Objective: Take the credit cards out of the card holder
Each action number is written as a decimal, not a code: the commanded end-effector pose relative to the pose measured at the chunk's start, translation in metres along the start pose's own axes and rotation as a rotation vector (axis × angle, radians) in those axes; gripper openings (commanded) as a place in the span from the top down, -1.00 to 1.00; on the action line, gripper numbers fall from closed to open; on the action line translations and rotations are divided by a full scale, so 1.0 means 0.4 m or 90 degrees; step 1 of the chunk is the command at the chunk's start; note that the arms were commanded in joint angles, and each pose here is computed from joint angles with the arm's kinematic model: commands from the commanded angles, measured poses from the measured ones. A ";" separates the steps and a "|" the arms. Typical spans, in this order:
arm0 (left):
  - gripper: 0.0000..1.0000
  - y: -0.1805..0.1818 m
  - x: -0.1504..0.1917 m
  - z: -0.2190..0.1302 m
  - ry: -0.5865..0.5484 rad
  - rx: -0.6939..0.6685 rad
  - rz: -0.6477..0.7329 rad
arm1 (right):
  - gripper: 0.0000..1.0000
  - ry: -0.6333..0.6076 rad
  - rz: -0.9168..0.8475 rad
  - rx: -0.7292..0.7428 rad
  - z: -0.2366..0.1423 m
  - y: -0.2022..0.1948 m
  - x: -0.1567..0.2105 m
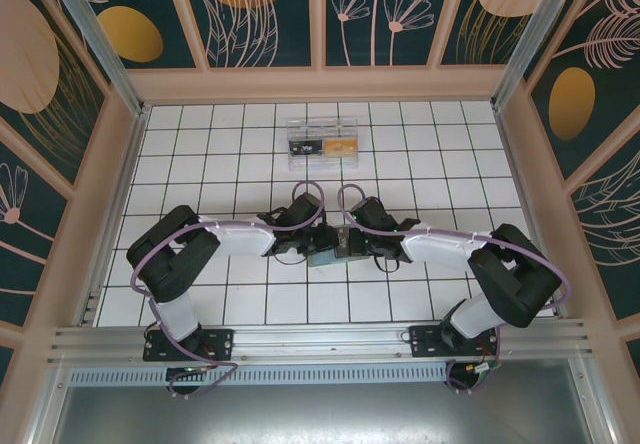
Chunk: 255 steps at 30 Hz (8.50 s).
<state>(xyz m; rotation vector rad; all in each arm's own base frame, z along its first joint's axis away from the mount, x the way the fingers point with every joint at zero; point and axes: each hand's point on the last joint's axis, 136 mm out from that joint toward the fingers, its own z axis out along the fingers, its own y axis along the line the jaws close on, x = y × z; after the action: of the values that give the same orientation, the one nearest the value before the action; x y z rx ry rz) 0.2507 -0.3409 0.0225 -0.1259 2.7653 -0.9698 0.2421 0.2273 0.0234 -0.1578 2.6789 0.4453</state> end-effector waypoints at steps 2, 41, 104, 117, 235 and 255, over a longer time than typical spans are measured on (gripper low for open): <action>0.49 0.039 0.032 0.031 0.031 -0.029 0.003 | 1.00 0.045 -0.003 0.023 0.017 -0.028 0.057; 0.95 0.070 0.018 -0.054 -0.012 0.011 -0.018 | 1.00 0.047 0.004 0.025 0.015 -0.034 0.063; 1.00 -0.085 -0.549 -0.274 -0.180 -0.592 1.129 | -0.98 -0.496 0.069 -0.114 -0.459 -0.065 -0.160; 1.00 -0.047 -0.624 -0.199 -0.124 -0.586 1.147 | -0.98 -0.484 0.058 -0.128 -0.455 -0.052 -0.155; -0.55 0.070 -0.186 -0.445 -0.341 0.071 -0.001 | -0.51 -0.112 -0.020 -0.137 -0.135 0.066 -0.031; 1.00 0.123 0.007 -0.162 -0.137 0.063 -0.045 | -0.58 -0.046 -0.012 -0.115 -0.056 0.088 -0.013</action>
<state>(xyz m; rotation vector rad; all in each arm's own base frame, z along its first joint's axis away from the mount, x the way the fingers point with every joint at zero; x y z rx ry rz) 0.2259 -0.2472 0.0301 -0.3120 2.5630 -0.9736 0.2266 0.2426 0.0470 -0.2269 2.5834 0.6383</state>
